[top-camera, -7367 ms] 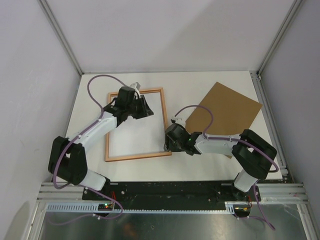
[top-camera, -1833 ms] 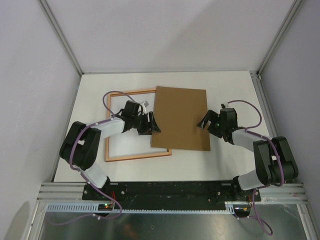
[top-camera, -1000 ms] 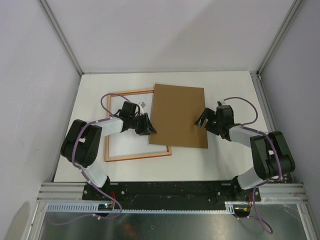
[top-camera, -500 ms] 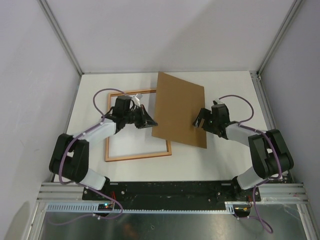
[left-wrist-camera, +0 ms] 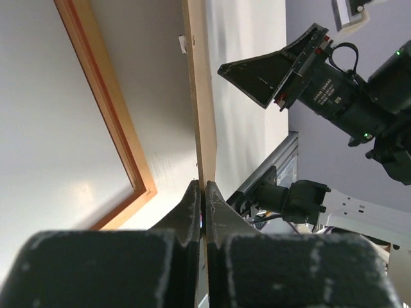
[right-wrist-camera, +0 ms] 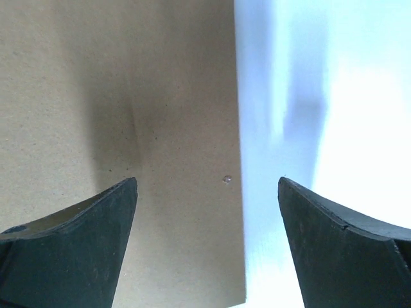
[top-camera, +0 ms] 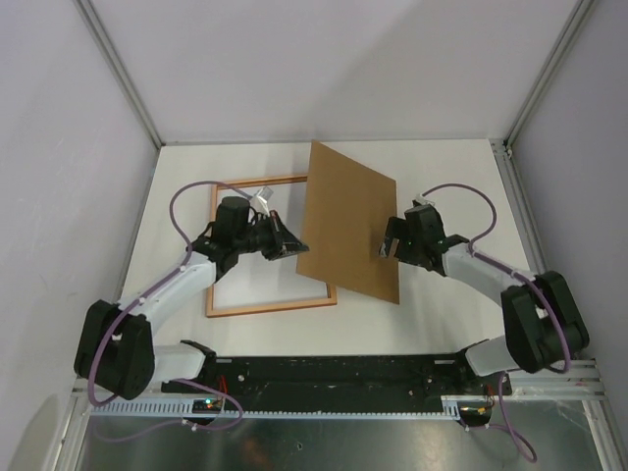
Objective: Put the photo into the frame
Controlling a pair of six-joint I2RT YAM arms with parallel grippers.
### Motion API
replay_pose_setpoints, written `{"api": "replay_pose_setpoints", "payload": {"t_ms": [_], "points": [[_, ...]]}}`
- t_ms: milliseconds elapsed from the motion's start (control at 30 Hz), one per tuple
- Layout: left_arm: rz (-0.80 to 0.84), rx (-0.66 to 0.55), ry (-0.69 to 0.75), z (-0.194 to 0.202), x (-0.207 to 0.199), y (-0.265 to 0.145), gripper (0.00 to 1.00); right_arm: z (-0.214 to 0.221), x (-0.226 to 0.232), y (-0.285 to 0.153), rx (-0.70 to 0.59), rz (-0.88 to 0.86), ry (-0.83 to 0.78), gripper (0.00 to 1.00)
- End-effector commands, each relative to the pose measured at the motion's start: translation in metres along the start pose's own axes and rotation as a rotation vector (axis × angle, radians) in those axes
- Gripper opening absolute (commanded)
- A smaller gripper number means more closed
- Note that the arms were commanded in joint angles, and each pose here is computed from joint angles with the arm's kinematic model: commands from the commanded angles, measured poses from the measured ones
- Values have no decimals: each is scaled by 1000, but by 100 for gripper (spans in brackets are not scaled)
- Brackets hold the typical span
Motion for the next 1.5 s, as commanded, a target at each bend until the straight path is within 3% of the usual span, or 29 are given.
{"api": "replay_pose_setpoints", "payload": {"t_ms": [0,200,400,733,900,1267,1400,1467], "points": [[30,-71,46,-10,-22,-9,0,-36,2,-43,-167,94,-71,96],[25,-101,16,-10,-37,-9,0,-39,49,-106,-356,12,-228,96],[27,-117,0,-16,-51,-9,0,16,115,-158,-519,-109,-537,96],[46,-133,9,-23,-72,-14,0,87,149,-151,-660,-10,-934,98],[50,-136,11,-23,-77,-17,0,84,146,-132,-718,115,-981,99],[59,-150,9,-22,-83,-25,0,70,127,-103,-834,293,-888,91],[65,-155,9,-22,-86,-29,0,64,124,-103,-852,307,-853,87],[69,-158,7,-22,-88,-30,0,60,124,-103,-860,313,-850,80]]}}
Point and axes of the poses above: each gripper's point midway between its finger pads, its own y axis out along the fingers, its own x axis along the line the jaws close on, z = x × y, the point moved 1 cm from there along -y, back along the fingers, and after that the axes turned 6 degrees about y, right-handed, at the moved point
